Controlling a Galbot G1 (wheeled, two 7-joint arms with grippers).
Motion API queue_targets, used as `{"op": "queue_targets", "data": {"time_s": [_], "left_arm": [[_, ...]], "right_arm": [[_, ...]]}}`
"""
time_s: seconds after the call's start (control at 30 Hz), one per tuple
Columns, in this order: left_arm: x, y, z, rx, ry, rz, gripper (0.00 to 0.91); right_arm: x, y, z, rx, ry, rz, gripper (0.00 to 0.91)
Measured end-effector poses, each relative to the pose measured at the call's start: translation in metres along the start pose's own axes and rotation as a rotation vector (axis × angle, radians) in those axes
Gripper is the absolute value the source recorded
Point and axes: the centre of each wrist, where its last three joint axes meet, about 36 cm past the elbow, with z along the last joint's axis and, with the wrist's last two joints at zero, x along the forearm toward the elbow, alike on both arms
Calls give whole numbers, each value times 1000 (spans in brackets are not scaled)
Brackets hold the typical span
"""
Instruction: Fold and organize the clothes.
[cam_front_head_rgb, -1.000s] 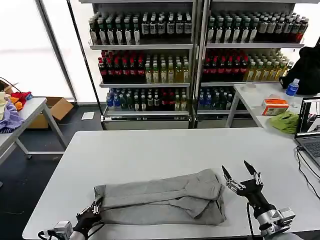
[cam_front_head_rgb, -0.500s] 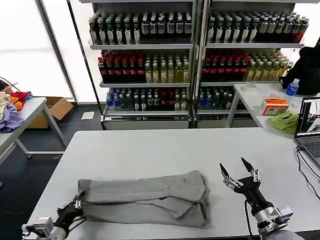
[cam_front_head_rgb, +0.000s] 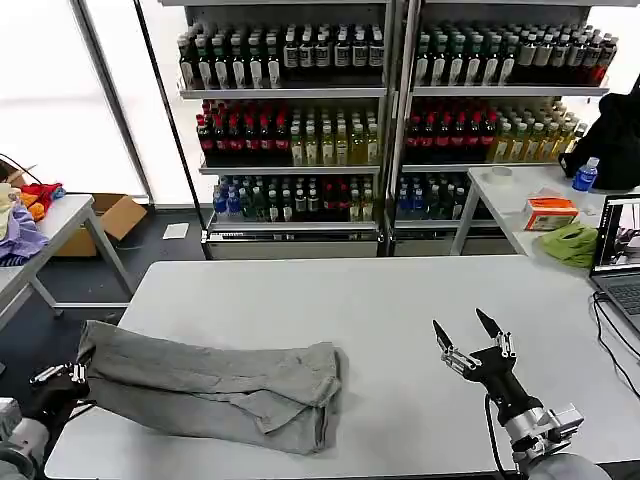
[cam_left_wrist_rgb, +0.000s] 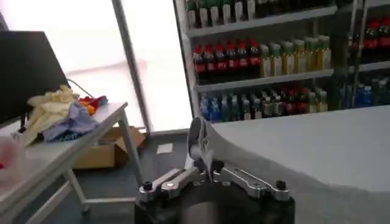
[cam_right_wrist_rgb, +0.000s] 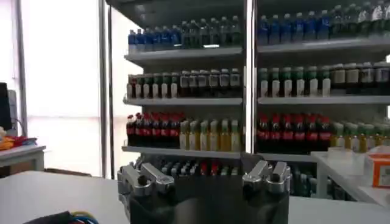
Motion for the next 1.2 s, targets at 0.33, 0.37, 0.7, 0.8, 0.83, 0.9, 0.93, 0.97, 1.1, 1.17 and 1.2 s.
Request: {"op": "queue_targets", "data": {"time_s": [0.33,0.37,0.7,0.8,0.83,0.9,0.93,0.97,1.1,1.17,1.2], "left_arm": [[9,-28,-39,57,-72,68,30],[10,-34,-42,72,-75,80,30],[7,-82,-43,274,-43,207,30],[4,-103,-36,316,-13,254,30],[3,-110,-34,331,-2,271,30],[2,-124,-29,360,17,307,30],[0,-132,-26,376,27,328,30],[-1,-138,-24,390,35,346,30],[-7,-160,-14,450,68,397,30],[-11,-170,-10,482,79,420,30],[-13,-175,-8,497,85,430,30]], "right_arm": [[9,11,-6,-23,1,5,907],[10,12,-7,-21,-1,6,907],[19,12,-14,-19,-7,31,907],[22,11,-15,-12,-4,36,907],[23,11,-15,-9,-2,38,907],[24,10,-14,-3,-2,44,907],[25,10,-14,-1,-1,48,907],[26,10,-14,-1,0,50,907],[29,12,-14,0,6,50,907],[30,13,-12,3,12,49,907],[30,13,-12,4,13,50,907]]}}
